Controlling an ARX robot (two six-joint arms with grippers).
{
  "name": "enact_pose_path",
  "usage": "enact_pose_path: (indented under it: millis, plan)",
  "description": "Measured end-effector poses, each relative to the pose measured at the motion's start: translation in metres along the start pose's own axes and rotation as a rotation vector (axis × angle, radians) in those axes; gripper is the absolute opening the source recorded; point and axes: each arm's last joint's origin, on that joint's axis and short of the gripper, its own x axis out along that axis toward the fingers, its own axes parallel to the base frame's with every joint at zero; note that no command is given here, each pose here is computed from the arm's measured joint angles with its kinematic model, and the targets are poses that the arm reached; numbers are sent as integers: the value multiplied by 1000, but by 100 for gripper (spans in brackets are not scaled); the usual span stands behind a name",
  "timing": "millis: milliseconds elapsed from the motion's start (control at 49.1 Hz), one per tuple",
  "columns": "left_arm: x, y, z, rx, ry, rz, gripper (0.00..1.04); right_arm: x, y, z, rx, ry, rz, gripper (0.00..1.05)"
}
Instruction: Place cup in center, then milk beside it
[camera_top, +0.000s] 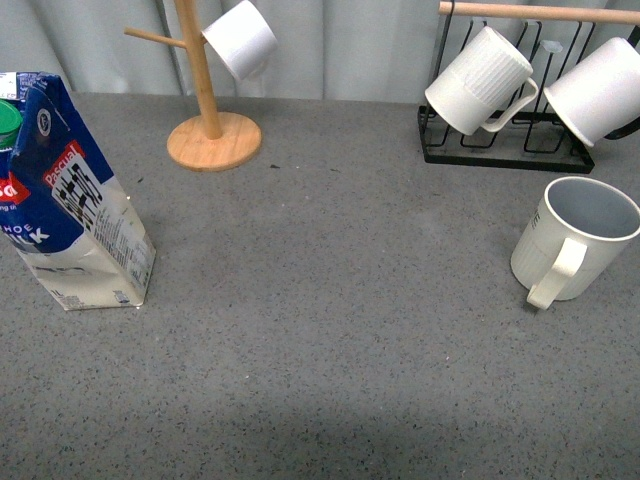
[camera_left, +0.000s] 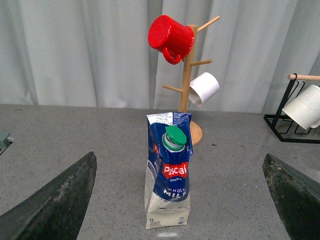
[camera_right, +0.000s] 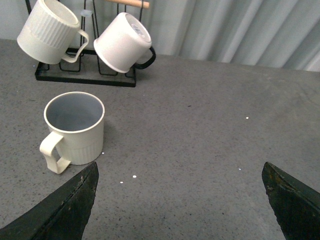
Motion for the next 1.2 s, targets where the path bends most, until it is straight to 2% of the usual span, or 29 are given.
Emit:
enact_pose_path:
  millis: [204,468,753,1160,1201]
  plan:
    - [0,0,0,0,0,0,98,36,0,22,26,43,69,95]
    - [0,0,0,0,1,0,98,117,8,43,108,189,116,95]
    - [0,0,0,0,1,0,98,180,29,27,200,442,146,95]
    - [0,0,0,0,1,0,98,217,49,24,228,590,144,95]
    - [0,0,0,0,1,0,98,218,49,23,232,603,141,93]
